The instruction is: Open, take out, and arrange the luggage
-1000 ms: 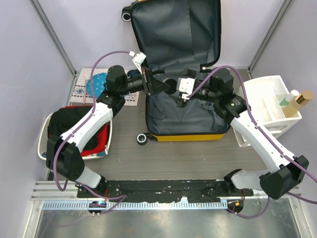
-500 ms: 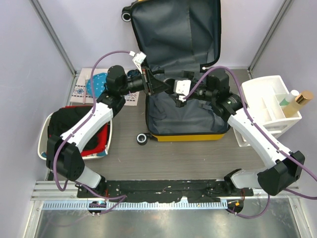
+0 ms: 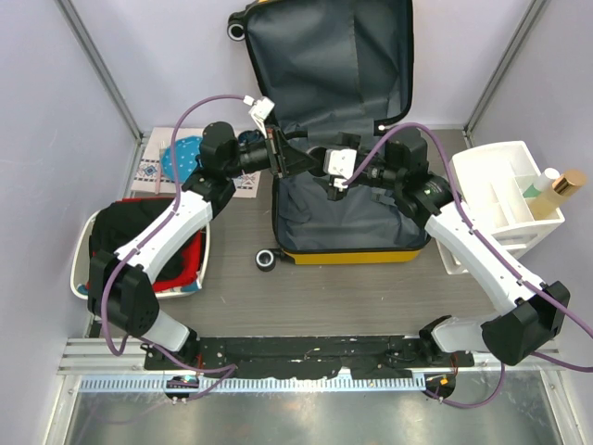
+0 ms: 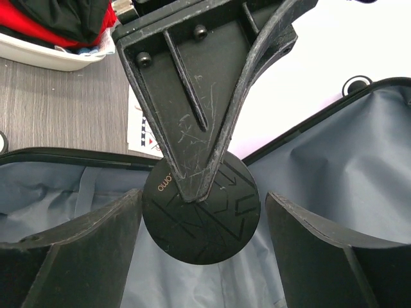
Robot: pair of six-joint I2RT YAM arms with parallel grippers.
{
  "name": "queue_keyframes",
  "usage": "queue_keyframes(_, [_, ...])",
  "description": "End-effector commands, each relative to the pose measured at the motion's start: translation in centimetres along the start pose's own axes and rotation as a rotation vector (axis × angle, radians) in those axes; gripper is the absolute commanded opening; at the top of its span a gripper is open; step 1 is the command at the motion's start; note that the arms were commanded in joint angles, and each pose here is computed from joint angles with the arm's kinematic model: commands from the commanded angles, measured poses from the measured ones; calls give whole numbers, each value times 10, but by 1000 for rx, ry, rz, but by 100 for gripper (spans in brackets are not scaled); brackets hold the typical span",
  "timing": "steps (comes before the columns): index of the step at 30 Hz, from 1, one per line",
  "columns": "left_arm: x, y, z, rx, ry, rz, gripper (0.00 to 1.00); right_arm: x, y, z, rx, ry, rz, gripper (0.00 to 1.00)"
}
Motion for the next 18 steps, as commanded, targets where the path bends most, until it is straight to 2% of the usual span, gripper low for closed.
queue_keyframes(1, [2,-17,-20,57,62,-33,0,-1,-19,-18,-41,42,-59,81])
queue_keyframes(5, [3,-17,-19,56,62,-31,0,-1,-18,-17,-46,36,-55,64])
queue_keyframes(7, [3,-17,-19,57,63,-32,0,-1,-17,-17,-43,35,-50,60])
queue_keyframes(9, [3,-17,-19,56,61,-30,16,-2,-17,-20,-33,47,-39,55])
queue_keyframes(10, [3,-17,-17,55,48,-37,43,-2,-17,-20,-18,53,-33,54])
queue_keyframes(11, [1,-17,-14,42,23,-33,66,-3,-18,-24,5,68,-23,52])
queue_keyframes(12, [1,-17,-11,44,13,-30,86,-5,-17,-26,22,77,-4,51])
queue_keyframes(13, [-2,-18,-7,30,-11,-30,99,-8,-14,-29,43,88,10,51])
queue_keyframes(18, [-32,-32,31,2,-136,-86,100,-50,15,-51,278,190,167,49])
Point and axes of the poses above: each gripper's point midway between its finger pads, its own x axis out along the fingers, its own z axis along the line the jaws close on, y = z × x, the point moved 6 cm from there along -x, back along the fingers, and after that the axes turned 6 degrees about -x, right-handed, at the moved point
